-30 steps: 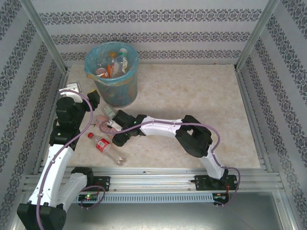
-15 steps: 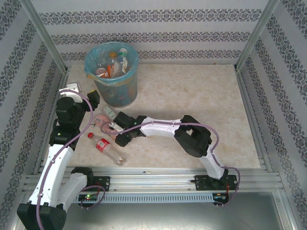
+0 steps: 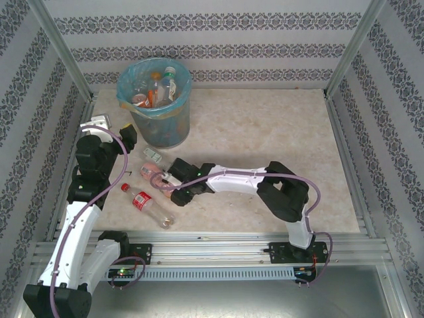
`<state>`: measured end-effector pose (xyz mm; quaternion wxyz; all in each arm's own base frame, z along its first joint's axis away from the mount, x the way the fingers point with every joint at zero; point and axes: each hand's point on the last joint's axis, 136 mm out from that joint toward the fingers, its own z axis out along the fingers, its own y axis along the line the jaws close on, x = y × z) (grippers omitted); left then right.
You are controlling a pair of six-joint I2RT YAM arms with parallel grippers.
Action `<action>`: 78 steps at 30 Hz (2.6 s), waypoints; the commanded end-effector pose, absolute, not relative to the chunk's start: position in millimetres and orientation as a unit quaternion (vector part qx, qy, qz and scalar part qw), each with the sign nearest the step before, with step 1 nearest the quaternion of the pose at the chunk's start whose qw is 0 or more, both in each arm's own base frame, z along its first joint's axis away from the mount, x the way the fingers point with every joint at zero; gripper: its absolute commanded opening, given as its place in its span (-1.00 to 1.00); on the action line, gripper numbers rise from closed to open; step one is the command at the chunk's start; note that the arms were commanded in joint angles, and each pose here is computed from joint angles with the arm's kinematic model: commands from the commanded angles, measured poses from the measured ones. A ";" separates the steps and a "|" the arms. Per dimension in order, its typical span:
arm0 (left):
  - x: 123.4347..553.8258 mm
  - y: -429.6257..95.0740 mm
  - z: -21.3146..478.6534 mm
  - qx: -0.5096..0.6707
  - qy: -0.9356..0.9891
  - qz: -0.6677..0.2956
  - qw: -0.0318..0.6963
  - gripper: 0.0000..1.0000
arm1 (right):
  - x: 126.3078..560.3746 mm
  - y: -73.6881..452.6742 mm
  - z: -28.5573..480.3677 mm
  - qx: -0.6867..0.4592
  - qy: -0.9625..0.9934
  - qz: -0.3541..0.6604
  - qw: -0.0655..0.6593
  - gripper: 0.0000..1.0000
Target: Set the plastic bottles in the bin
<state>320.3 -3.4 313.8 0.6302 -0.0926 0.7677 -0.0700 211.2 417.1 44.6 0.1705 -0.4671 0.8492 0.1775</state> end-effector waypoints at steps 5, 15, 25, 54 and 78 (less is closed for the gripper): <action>316.2 -13.1 353.3 -0.066 0.745 -0.087 0.658 0.52 | 200.4 403.3 71.0 -0.454 0.840 0.203 0.218 -0.51; 330.3 -68.9 374.4 0.029 0.742 -0.219 0.633 0.53 | 207.1 358.2 112.3 -0.420 0.837 0.182 0.301 -0.63; 344.0 -129.1 390.4 0.081 0.707 -0.379 0.592 1.00 | 227.1 301.2 190.1 -0.345 0.821 0.184 0.415 -0.66; 309.6 -253.5 395.2 0.238 0.642 -0.551 0.477 0.51 | 231.8 293.8 286.0 -0.336 0.741 0.256 0.522 -0.57; 341.3 -205.2 439.3 0.157 0.638 -0.414 0.630 0.04 | 260.6 270.5 291.1 -0.282 0.755 0.176 0.565 0.97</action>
